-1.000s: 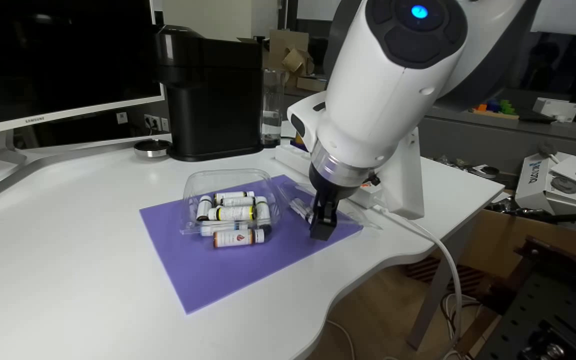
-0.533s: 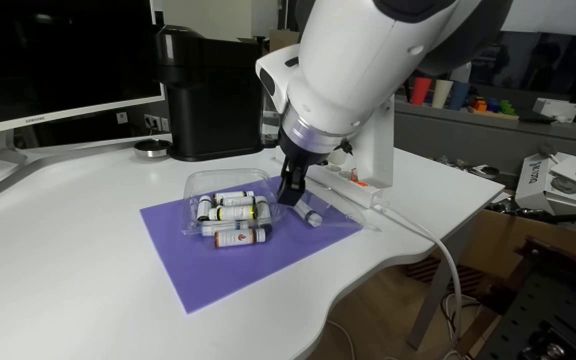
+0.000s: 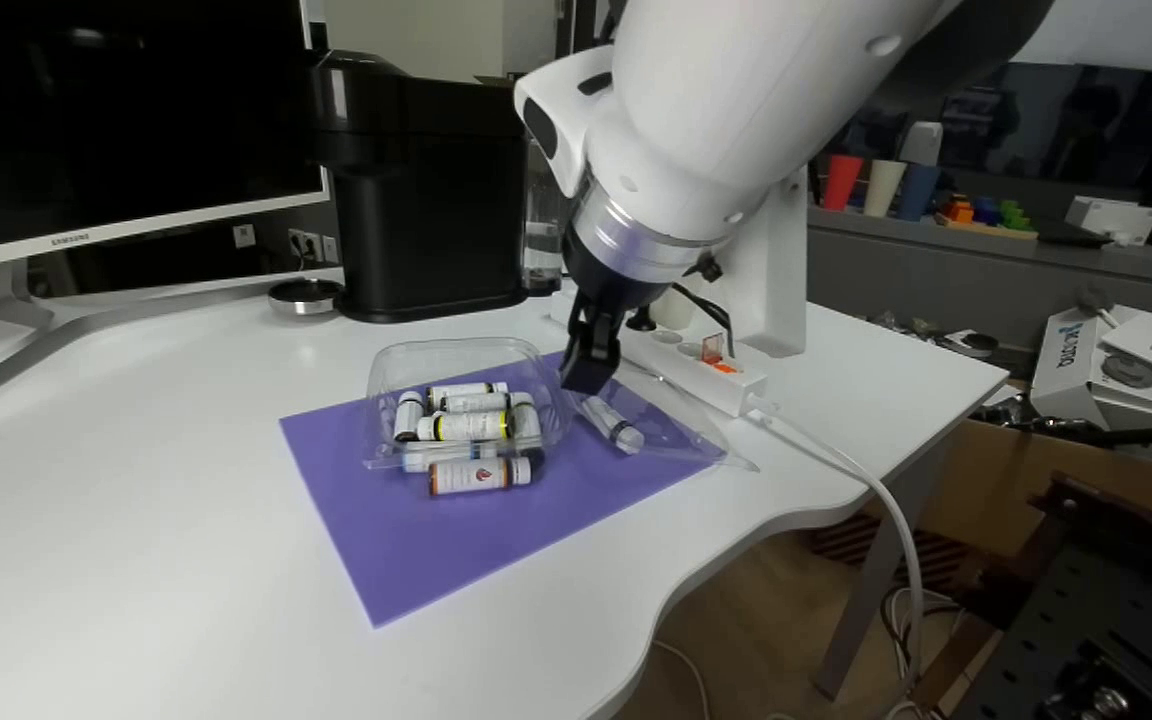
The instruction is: Close the lid of the plastic storage box
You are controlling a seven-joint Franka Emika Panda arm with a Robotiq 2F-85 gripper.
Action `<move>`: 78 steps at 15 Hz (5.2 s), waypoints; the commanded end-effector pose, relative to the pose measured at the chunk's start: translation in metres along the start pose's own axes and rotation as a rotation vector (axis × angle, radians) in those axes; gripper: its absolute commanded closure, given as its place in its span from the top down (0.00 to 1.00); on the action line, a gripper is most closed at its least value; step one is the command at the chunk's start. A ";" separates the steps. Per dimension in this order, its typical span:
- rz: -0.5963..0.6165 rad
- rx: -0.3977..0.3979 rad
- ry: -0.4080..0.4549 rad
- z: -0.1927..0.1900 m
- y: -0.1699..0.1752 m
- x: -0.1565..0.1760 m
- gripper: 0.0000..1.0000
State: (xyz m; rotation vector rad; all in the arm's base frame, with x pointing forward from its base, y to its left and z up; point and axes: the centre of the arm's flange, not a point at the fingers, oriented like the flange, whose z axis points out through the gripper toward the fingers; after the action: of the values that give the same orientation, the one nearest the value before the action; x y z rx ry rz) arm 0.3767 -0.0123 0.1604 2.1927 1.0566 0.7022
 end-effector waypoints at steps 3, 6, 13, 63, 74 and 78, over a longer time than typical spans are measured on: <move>0.061 0.124 -0.164 -0.008 0.012 -0.053 1.00; 0.066 0.182 -0.245 -0.004 0.013 -0.074 1.00; 0.020 0.279 -0.298 0.006 -0.014 -0.088 1.00; 0.040 0.004 -0.121 0.029 0.031 -0.041 1.00; 0.663 0.253 -0.424 -0.035 0.079 -0.046 1.00; 0.839 0.410 -0.487 -0.042 0.102 -0.061 1.00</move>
State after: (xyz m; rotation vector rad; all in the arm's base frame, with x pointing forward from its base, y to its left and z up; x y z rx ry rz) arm 0.3610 -0.0911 0.1962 2.8425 0.0957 0.3162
